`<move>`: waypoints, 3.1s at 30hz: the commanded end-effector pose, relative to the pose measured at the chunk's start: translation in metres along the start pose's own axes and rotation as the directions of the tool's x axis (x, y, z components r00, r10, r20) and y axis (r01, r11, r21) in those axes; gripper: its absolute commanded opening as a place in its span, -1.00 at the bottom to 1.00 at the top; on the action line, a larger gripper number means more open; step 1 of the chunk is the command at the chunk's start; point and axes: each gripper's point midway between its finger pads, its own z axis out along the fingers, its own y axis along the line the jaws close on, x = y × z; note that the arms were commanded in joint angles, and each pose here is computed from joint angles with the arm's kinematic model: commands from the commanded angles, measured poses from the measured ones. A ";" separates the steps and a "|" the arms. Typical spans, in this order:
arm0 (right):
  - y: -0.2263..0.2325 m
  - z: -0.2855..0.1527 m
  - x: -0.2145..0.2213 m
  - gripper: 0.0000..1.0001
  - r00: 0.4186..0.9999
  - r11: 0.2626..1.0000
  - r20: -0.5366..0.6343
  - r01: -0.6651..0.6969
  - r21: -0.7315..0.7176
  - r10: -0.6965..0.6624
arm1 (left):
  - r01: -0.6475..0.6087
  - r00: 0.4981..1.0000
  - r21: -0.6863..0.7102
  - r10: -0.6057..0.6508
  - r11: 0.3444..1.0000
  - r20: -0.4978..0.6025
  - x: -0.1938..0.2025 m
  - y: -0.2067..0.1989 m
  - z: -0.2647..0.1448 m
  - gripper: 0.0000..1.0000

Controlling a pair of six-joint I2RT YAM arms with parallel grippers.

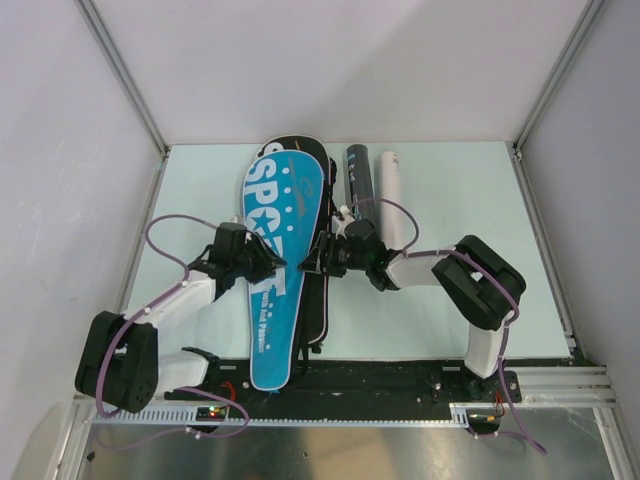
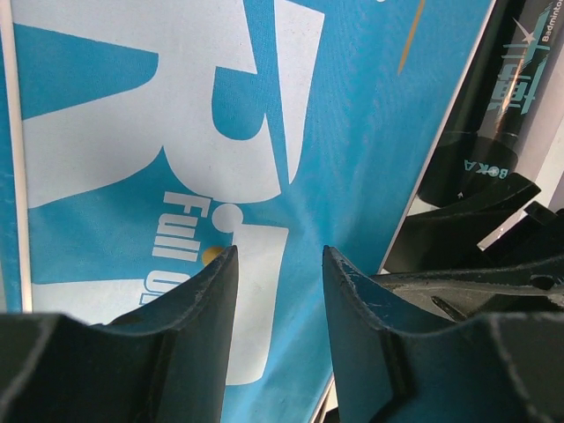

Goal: Pack up the badminton gear
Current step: Adjust the racket bag at the center of the board.

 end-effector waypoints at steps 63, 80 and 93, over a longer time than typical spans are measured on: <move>0.087 -0.060 0.042 -1.00 0.329 0.281 -0.292 0.940 0.196 -0.898 | 0.148 0.891 0.232 -0.232 0.961 0.391 -0.242 -0.010 -0.135 0.33; 0.084 -0.090 0.012 -1.00 0.281 0.258 -0.218 0.958 0.126 -0.935 | 0.142 0.878 -0.020 -0.117 0.990 0.465 -0.226 0.036 -0.153 0.40; 0.074 -0.089 0.026 -1.00 0.252 0.249 -0.198 0.968 0.042 -0.947 | 0.220 0.916 0.012 -0.211 0.975 0.341 -0.210 0.051 -0.115 0.42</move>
